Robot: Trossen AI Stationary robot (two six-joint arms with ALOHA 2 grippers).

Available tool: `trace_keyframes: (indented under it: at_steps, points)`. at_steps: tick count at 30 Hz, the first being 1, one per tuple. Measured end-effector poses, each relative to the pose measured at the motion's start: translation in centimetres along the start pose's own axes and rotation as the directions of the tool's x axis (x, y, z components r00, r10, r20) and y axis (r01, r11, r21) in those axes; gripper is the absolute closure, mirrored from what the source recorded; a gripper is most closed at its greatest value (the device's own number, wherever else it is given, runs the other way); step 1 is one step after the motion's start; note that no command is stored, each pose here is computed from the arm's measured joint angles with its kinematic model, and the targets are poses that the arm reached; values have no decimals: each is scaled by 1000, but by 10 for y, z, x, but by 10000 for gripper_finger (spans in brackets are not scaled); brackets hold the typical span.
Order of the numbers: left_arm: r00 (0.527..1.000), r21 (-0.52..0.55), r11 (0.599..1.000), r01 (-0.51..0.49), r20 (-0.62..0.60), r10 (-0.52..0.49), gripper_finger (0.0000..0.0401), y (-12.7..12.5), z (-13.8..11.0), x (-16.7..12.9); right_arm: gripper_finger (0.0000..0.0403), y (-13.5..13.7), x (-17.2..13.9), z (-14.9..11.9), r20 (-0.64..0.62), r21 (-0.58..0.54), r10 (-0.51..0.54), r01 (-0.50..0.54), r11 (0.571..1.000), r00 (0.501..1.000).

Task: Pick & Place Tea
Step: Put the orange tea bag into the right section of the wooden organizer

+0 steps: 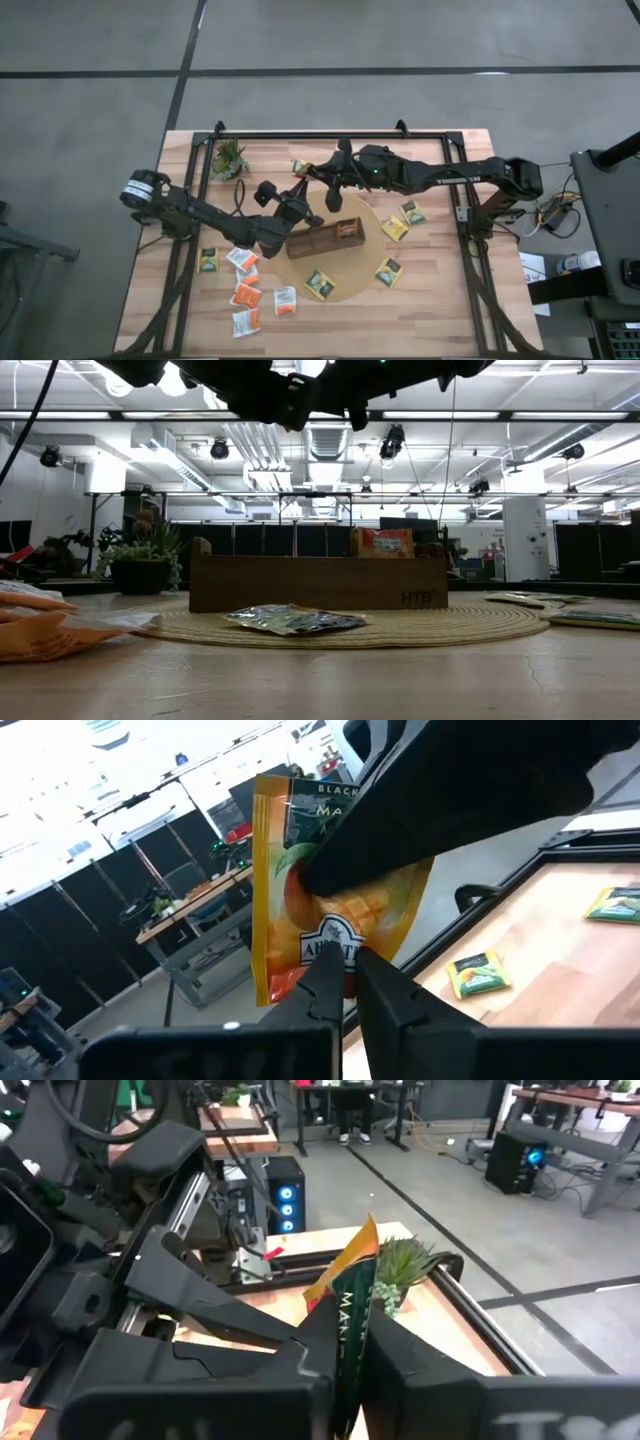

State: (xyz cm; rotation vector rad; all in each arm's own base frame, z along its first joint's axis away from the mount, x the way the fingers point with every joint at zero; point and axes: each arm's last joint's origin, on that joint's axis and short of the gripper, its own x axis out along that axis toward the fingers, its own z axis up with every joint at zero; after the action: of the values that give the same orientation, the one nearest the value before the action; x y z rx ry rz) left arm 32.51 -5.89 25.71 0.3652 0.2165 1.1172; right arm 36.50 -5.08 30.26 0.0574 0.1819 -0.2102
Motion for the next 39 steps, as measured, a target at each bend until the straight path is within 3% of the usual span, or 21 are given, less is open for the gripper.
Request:
trace_keyframes:
  at_steps: [14, 25, 30, 35, 39]
  points:
    - [1000, 81, 996, 23, 5, -23, 376, -1, -3, 0, 394, 5, -2, -2, -9, -11, 13, -13, 1000, 1000]
    - [1000, 84, 996, 5, -3, -4, 255, 3, 0, -2, 394, 4, -8, 5, 15, -41, 5, -4, 999, 1000]
    - [1000, 147, 989, -18, -14, 20, 235, 8, 5, -12, 394, 2, -28, 18, 1, -107, -10, 10, 994, 1000]
    - [1000, 164, 986, -9, -11, 12, 234, 18, 14, -30, 394, 0, -56, 16, -184, -150, -4, -24, 988, 983]
    - [1000, 119, 993, 16, 4, -17, 234, 26, 21, -38, 394, 4, -71, 1, -386, -117, 125, -183, 976, 914]
